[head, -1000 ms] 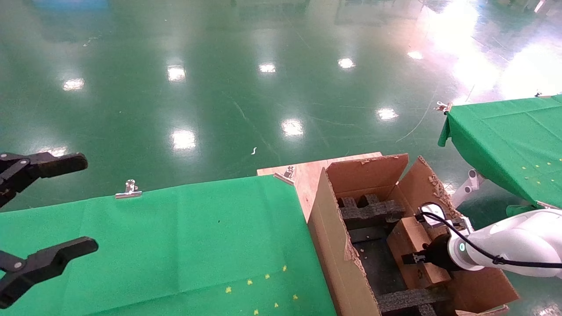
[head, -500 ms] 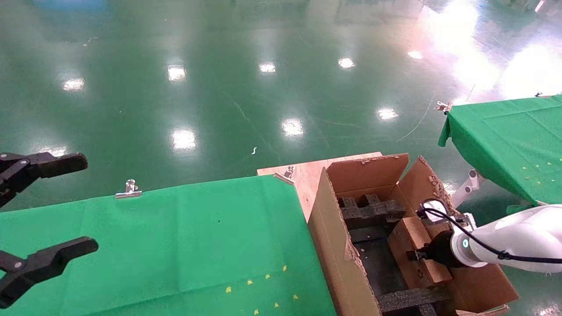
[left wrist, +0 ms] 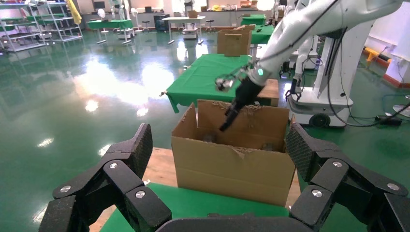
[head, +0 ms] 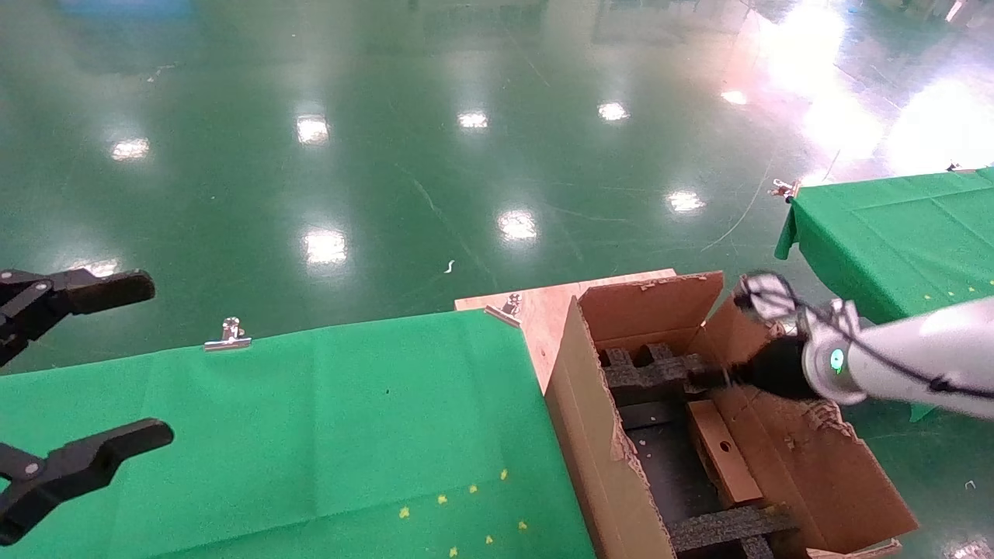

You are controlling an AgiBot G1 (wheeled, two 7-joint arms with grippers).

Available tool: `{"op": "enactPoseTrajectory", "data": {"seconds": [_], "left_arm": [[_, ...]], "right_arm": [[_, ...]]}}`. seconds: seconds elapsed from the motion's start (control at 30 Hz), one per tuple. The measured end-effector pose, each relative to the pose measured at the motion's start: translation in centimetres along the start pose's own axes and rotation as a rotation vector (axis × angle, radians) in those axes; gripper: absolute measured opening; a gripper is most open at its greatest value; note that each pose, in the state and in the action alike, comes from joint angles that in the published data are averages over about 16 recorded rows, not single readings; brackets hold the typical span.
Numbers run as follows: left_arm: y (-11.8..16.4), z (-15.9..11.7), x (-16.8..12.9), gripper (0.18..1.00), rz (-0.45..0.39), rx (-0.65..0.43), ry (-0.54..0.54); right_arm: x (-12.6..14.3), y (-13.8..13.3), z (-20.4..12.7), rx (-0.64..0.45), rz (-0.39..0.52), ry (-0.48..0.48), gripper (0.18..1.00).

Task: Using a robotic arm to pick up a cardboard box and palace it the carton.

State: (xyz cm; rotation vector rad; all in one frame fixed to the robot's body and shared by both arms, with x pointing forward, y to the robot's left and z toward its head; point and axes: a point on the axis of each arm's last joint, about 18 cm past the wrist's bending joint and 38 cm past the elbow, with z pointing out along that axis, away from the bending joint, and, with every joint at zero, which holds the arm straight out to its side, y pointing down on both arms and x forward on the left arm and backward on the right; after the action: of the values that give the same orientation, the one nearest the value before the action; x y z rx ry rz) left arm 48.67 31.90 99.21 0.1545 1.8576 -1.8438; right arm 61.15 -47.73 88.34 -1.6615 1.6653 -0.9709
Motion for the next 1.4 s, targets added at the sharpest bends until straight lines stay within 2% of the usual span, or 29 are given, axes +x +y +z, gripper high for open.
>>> {"op": "enactPoseTrajectory", "data": {"seconds": [0.3, 0.47, 0.63, 0.87, 1.07, 1.4], "left_arm": [[0.0, 0.0, 0.0, 1.001, 0.000, 0.000, 0.000], [0.0, 0.0, 0.0, 1.001, 0.000, 0.000, 0.000], [0.0, 0.0, 0.0, 1.001, 0.000, 0.000, 0.000], [0.0, 0.0, 0.0, 1.001, 0.000, 0.000, -0.001], [0.0, 0.0, 0.0, 1.001, 0.000, 0.000, -0.001], [0.0, 0.0, 0.0, 1.001, 0.000, 0.000, -0.001]], "right_arm": [[-3.0, -5.9, -7.0, 0.113, -0.045, -0.172, 0.957], [-4.2, -7.8, -10.5, 0.150, -0.084, -0.276, 0.987], [-4.8, -8.6, -13.0, 0.171, -0.114, -0.353, 0.999], [-5.0, -8.7, -13.9, 0.176, -0.126, -0.383, 1.001], [-5.4, -8.5, -13.5, 0.171, -0.143, -0.393, 1.001], [-7.9, -8.0, -13.3, 0.174, -0.247, -0.507, 1.001]]}}
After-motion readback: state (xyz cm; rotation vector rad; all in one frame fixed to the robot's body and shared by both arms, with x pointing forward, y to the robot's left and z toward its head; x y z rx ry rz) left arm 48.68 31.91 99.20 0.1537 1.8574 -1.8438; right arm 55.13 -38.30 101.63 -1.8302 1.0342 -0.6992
